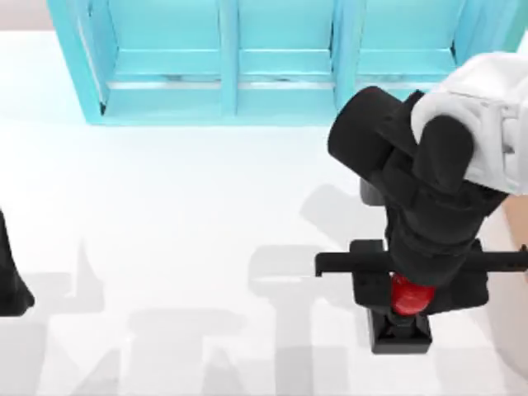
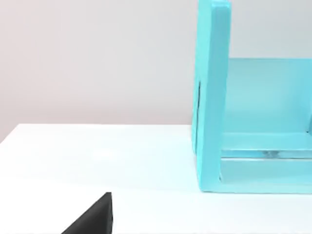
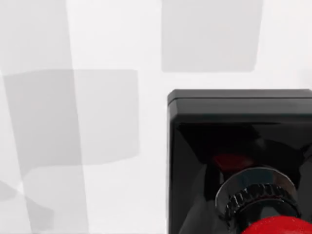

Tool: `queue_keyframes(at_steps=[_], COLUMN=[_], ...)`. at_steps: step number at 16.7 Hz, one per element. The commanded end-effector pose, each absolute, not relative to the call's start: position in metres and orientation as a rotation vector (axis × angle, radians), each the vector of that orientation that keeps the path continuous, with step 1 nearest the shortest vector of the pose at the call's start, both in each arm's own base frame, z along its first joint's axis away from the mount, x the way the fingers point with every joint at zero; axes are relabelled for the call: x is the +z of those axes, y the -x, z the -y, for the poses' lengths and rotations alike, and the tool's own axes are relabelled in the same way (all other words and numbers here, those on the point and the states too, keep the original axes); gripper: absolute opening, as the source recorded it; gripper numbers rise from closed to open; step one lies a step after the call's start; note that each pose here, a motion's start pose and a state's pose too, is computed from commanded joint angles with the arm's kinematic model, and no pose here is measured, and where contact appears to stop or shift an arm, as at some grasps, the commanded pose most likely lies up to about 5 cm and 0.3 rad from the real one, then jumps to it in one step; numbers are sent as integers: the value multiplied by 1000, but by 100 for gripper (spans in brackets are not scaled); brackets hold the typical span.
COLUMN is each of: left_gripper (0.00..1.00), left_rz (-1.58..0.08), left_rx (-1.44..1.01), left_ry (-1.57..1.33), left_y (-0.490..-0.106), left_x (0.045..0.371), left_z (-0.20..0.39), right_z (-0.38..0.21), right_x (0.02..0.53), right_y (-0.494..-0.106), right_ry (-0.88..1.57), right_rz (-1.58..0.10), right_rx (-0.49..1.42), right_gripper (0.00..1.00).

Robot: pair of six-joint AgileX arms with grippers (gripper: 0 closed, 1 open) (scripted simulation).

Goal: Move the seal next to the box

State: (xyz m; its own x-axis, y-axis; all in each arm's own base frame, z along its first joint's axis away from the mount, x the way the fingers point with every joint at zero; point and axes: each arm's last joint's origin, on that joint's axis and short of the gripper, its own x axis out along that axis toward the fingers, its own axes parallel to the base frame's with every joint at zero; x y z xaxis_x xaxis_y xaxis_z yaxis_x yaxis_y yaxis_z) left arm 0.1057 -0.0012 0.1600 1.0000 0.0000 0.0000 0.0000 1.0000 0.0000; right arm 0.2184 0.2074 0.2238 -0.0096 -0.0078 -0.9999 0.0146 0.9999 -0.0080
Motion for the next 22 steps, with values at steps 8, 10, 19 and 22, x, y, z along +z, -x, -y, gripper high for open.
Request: queue_keyframes(at_steps=[8, 10, 19, 22], left_gripper=[100, 100, 100, 100], left_rz=[0, 0, 0, 0], left_rx=[0, 0, 0, 0], left_ry=[0, 0, 0, 0], left_y=[-106, -106, -106, -106], left_x=[160, 160, 160, 160], left_z=[1, 1, 1, 1], right_z=[-94, -85, -86, -86], right_x=[286, 293, 265, 237], right_y=[-250, -248, -250, -249], right_ry=[-6, -10, -13, -11], right_rz=[-1581, -1571, -1569, -1571], right_rx=[-10, -5, -8, -7], right_gripper=[0, 0, 0, 0])
